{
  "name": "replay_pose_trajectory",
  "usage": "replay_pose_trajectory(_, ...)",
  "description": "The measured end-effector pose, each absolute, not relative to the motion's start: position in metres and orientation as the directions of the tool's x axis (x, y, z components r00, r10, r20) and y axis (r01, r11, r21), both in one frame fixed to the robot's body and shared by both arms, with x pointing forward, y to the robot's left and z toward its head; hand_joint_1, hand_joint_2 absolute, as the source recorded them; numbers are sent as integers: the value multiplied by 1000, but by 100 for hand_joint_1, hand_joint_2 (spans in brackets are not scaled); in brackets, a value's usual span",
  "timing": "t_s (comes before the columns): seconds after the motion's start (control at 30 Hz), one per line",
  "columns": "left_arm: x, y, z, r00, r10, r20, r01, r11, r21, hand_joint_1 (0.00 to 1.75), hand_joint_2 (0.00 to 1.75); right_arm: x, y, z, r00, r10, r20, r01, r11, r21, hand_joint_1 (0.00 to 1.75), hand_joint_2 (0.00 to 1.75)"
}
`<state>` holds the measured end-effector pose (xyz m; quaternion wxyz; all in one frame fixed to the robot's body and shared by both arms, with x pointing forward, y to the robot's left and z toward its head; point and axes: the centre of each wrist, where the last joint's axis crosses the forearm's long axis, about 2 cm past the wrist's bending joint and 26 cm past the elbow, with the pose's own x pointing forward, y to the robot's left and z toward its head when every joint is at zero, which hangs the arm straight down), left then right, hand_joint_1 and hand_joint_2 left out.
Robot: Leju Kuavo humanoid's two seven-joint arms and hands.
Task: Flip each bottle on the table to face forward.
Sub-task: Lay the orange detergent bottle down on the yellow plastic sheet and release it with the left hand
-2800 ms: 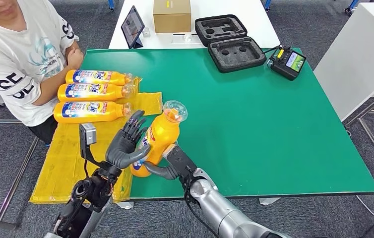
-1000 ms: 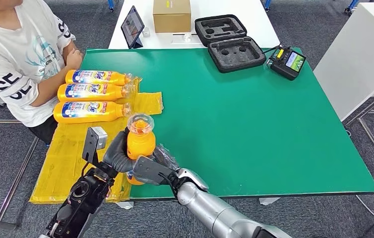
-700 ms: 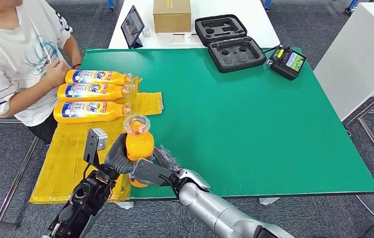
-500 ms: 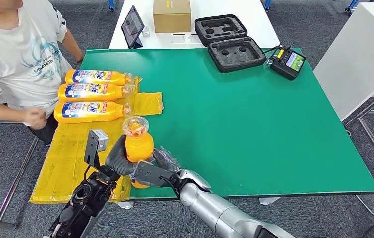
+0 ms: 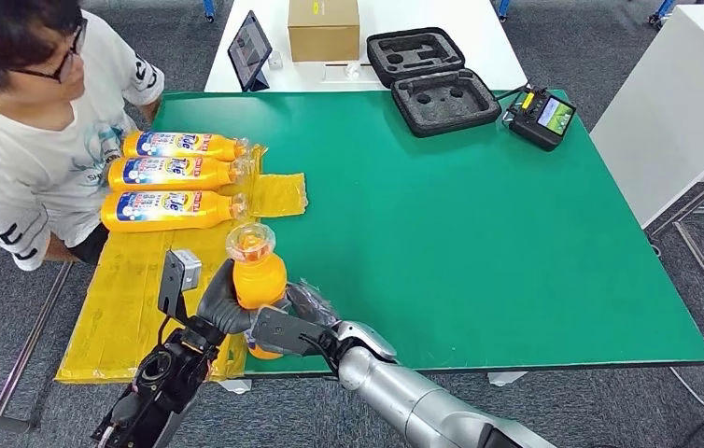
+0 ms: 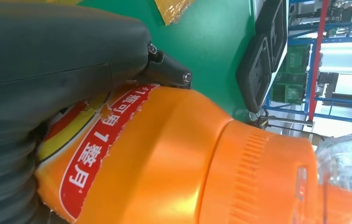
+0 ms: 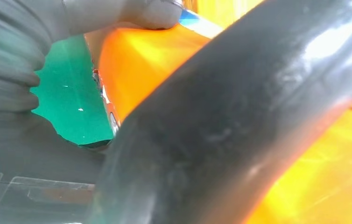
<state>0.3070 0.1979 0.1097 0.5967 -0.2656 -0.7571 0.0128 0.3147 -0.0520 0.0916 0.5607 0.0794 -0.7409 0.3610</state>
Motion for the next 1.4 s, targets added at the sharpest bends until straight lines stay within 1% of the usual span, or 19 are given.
replay_pose_trajectory(0.13,308,201,111,-161,439,884,387,852,-352,175,175,315,-51,93,-415,337,845,-466,719,-516,175,175)
replay_pose_trajectory(0.17,308,202,112,-165,444,881,387,851,-356,175,175,315,-50,94,-430,353,831,-450,714,-536,169,175)
replay_pose_trajectory(0.23,309,204,114,-173,450,876,385,849,-361,175,175,316,-48,97,-455,383,804,-420,704,-573,82,175)
replay_pose_trajectory(0.27,309,205,115,-176,452,874,384,849,-362,175,175,317,-48,98,-464,397,792,-407,698,-589,38,131)
replay_pose_trajectory(0.3,310,206,116,-179,455,872,383,849,-364,175,175,317,-47,99,-470,413,780,-394,692,-605,0,87)
replay_pose_trajectory(0.37,310,207,117,-184,459,869,376,850,-369,175,175,317,-45,101,-480,449,754,-372,673,-639,0,0)
replay_pose_trajectory(0.47,310,209,119,-212,448,869,344,866,-362,175,175,317,-43,103,-500,495,711,-330,650,-684,0,0)
replay_pose_trajectory(0.57,311,212,123,-287,402,869,288,902,-322,175,175,318,-42,107,-532,512,675,-262,658,-706,0,0)
replay_pose_trajectory(0.67,312,215,128,-328,383,864,258,916,-308,175,175,320,-42,112,-551,510,661,-233,667,-708,0,0)
replay_pose_trajectory(0.9,313,218,131,-350,376,858,239,922,-306,175,175,321,-41,116,-557,502,662,-217,681,-699,0,0)
replay_pose_trajectory(1.0,314,219,133,-394,327,859,191,943,-271,175,175,320,-42,118,-579,507,638,-162,696,-700,0,0)
replay_pose_trajectory(1.1,317,227,134,-482,197,854,47,979,-199,175,175,316,-45,126,-647,512,565,-35,720,-693,0,0)
replay_pose_trajectory(1.2,320,242,135,-547,37,837,-127,984,-127,175,175,312,-54,143,-712,506,487,99,759,-644,0,0)
replay_pose_trajectory(1.3,322,257,136,-583,-159,797,-309,950,-37,175,175,308,-68,159,-745,503,438,205,797,-568,0,0)
replay_pose_trajectory(1.4,325,270,137,-570,-347,745,-463,885,57,175,175,304,-79,171,-761,497,416,278,830,-484,0,0)
